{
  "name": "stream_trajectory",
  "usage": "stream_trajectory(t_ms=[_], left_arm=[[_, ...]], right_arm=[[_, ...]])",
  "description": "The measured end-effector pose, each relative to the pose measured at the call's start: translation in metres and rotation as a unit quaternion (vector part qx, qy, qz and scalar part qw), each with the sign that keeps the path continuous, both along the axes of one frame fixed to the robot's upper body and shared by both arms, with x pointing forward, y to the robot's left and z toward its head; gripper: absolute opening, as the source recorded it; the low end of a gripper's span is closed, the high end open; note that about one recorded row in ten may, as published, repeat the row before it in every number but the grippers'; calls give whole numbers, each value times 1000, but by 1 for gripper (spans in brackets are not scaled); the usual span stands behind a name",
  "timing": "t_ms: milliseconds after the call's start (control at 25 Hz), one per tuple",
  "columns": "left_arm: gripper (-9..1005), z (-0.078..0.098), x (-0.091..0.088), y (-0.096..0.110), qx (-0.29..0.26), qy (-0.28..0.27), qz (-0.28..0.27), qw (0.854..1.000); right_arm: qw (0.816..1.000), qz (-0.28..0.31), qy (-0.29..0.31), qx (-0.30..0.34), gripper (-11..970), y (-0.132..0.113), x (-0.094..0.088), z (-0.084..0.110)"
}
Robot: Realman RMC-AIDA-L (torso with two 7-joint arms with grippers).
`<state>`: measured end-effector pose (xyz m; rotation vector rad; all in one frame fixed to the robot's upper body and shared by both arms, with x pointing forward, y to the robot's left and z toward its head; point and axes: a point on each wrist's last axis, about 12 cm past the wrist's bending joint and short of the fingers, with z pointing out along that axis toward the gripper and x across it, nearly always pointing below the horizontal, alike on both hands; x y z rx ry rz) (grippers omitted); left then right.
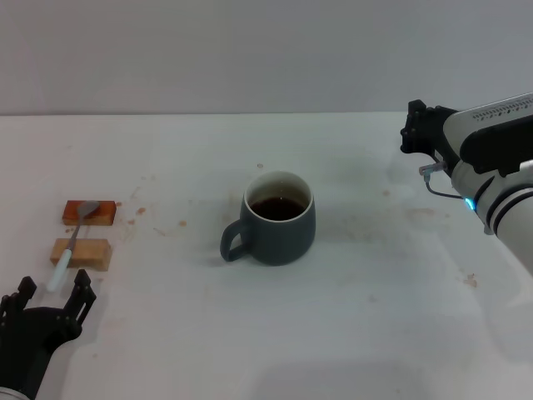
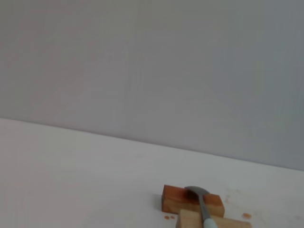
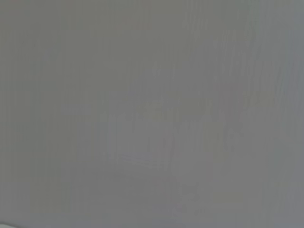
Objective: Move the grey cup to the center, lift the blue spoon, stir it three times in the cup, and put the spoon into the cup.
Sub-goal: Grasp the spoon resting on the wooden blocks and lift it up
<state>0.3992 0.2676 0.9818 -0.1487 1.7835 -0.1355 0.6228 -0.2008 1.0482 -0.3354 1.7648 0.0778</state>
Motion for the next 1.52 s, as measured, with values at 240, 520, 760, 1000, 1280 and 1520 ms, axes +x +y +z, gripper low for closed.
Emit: stream_trajectory(t_ms=[240,520,760,1000,1280,1520], left_arm=[[804,-4,3,6,-27,7,5,1000],[709,-4,5,5,-24,6,1,1000],[616,-3,7,4,-23,6,-3,1000],[551,-3,8,4,-22,5,-4,1000],[445,-2,8,5,-19,3,-3,1000],[443,-2,9,5,-19,2,-3,1000]], right_arm=[[1000,1,1,-1,7,0,0,0],[1000,0,2,0,7,0,0,0],[1000,2,0,-1,6,1,1,1],[1000,2,0,-1,7,2,2,1],[1000,2,-1,0,6,2,2,2],[1000,4,-3,0,6,4,4,4]])
